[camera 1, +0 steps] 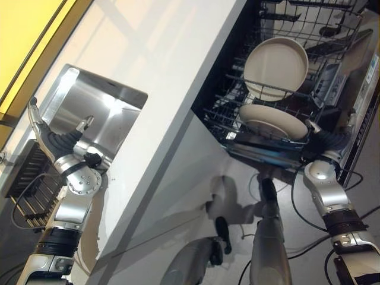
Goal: Pick up plates and place into dishwasher.
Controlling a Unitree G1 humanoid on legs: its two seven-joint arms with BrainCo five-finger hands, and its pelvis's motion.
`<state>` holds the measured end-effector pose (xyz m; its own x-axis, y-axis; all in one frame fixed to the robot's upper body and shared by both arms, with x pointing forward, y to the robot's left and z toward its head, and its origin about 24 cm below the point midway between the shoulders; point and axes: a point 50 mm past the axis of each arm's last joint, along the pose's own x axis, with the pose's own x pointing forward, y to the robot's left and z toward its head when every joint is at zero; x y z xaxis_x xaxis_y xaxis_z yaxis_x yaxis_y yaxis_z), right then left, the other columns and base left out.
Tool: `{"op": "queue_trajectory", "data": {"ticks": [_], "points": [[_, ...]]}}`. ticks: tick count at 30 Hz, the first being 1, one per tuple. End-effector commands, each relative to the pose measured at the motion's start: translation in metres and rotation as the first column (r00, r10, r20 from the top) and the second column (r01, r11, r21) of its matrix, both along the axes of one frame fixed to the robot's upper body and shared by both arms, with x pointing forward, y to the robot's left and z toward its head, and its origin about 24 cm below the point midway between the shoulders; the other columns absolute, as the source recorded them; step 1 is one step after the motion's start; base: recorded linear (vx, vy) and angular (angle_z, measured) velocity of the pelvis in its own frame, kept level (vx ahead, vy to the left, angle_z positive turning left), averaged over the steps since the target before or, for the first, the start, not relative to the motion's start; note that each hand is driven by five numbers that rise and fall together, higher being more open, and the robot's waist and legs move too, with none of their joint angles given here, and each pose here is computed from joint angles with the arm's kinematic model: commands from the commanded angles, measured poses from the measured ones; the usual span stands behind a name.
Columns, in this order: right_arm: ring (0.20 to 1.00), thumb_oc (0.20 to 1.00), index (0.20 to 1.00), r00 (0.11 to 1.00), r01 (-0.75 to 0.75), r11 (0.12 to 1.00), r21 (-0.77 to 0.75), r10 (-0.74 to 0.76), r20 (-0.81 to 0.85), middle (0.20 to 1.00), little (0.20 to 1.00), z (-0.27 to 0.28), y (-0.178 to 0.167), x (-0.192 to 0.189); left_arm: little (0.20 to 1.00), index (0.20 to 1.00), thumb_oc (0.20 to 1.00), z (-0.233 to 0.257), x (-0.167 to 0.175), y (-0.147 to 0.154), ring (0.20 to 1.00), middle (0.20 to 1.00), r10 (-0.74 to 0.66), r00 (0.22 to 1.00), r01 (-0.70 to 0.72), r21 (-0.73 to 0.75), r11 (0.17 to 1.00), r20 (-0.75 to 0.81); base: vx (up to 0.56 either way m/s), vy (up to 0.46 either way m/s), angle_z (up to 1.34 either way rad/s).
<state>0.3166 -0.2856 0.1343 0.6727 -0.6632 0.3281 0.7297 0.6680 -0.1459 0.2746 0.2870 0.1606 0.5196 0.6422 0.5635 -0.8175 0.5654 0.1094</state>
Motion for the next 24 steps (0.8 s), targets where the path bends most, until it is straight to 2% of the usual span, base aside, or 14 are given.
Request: {"op": "queue_trajectory", "data": {"ticks": [1, 9, 24], "points": [[1.0, 1.0, 1.0, 0.983, -0.098, 0.993, -0.063, 0.106, 0.15, 1.0, 1.0, 0.048, 0.004, 0.014, 1.0, 1.0, 1.0, -0.012, 0.01, -0.021, 1.0, 1.0, -0.036, 0.999, 0.036, 0.006, 0.999, -0.027, -0.03, -0.012, -0.05], [1.0, 1.0, 1.0, 0.953, -0.274, 0.952, -0.136, 0.288, 0.094, 1.0, 1.0, 0.058, 0.033, 0.037, 1.0, 1.0, 1.0, -0.006, 0.015, -0.023, 1.0, 1.0, -0.046, 0.999, 0.046, -0.006, 0.999, -0.019, 0.0, 0.045, -0.05], [1.0, 1.0, 1.0, 0.916, -0.341, 0.919, -0.197, 0.372, 0.15, 1.0, 1.0, 0.083, 0.063, 0.044, 1.0, 1.0, 1.0, -0.015, 0.012, -0.027, 1.0, 1.0, -0.065, 0.997, 0.064, -0.028, 0.998, -0.047, 0.02, 0.107, 0.04]]}}
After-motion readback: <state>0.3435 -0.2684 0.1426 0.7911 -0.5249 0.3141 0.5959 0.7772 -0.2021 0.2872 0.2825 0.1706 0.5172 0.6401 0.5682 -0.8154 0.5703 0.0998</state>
